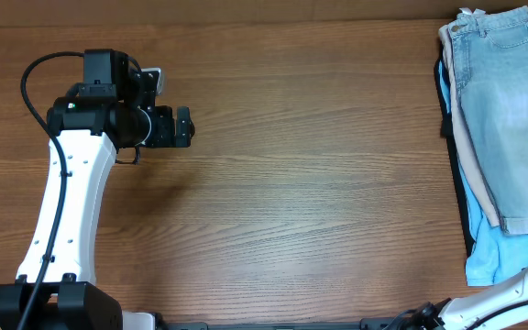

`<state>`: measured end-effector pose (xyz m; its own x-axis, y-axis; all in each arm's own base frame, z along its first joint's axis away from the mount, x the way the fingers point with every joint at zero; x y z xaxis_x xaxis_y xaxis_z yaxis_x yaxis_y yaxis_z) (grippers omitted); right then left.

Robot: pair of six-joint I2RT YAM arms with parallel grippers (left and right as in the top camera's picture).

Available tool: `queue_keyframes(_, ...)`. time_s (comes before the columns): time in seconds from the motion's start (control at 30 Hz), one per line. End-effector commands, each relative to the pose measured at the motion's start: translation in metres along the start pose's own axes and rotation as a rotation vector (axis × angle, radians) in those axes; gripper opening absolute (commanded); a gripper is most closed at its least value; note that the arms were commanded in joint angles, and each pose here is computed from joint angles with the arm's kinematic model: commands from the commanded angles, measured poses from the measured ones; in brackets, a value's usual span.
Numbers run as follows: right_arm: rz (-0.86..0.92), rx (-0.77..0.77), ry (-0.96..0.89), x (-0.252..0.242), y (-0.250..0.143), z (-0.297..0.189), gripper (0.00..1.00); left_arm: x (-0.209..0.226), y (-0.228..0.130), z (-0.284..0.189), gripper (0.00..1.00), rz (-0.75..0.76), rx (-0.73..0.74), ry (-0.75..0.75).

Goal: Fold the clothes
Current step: 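Raise both arms and move the right gripper to the clothes stack, then grasp the top denim shorts with the right gripper and pull left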

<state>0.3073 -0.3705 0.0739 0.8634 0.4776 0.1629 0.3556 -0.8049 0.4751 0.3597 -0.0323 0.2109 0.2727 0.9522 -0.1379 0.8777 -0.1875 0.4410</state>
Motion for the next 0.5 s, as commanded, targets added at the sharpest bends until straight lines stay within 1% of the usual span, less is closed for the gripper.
queue_keyframes(0.0,-0.018,-0.004,-0.020,-0.002,0.003,0.003,0.66,0.002,0.006,-0.003,1.00,0.015,-0.011,0.028)
queue_keyframes(0.07,-0.018,-0.001,-0.020,-0.002,0.002,0.003,0.61,0.003,0.006,-0.003,1.00,0.015,-0.011,0.032)
queue_keyframes(0.1,-0.017,0.004,-0.021,-0.002,0.001,0.003,0.56,0.003,0.006,-0.003,1.00,0.015,-0.011,0.034)
queue_keyframes(0.13,-0.017,0.008,-0.022,-0.003,0.000,0.003,0.51,0.003,0.006,-0.003,1.00,0.015,-0.010,0.037)
queue_keyframes(0.17,-0.017,0.014,-0.024,-0.003,-0.001,0.003,0.43,0.003,0.006,-0.003,1.00,0.015,-0.010,0.037)
queue_keyframes(0.27,-0.016,0.021,-0.026,-0.004,-0.003,0.003,0.27,0.004,0.006,-0.003,1.00,0.015,-0.009,0.040)
queue_keyframes(0.3,-0.015,0.025,-0.027,-0.004,-0.003,0.003,0.19,0.004,0.006,-0.003,1.00,0.015,-0.009,0.040)
queue_keyframes(0.33,-0.015,0.029,-0.028,-0.004,-0.004,0.003,0.14,0.004,0.006,-0.003,1.00,0.015,-0.009,0.040)
queue_keyframes(0.47,-0.014,0.049,-0.032,-0.005,-0.008,0.003,0.07,0.004,0.006,-0.003,0.99,0.015,-0.010,0.040)
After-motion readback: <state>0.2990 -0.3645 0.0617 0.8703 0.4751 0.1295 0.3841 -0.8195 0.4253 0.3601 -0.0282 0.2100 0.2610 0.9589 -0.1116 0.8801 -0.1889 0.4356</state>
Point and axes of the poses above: each gripper's point midway between its finger pads, its own z axis out along the fingers, its own x axis along the line the jaws close on, y = z × x, the point moved 3 cm from there along -z, back along the fingers, and after that the axes turned 13 degrees about z, right-handed, at the moved point
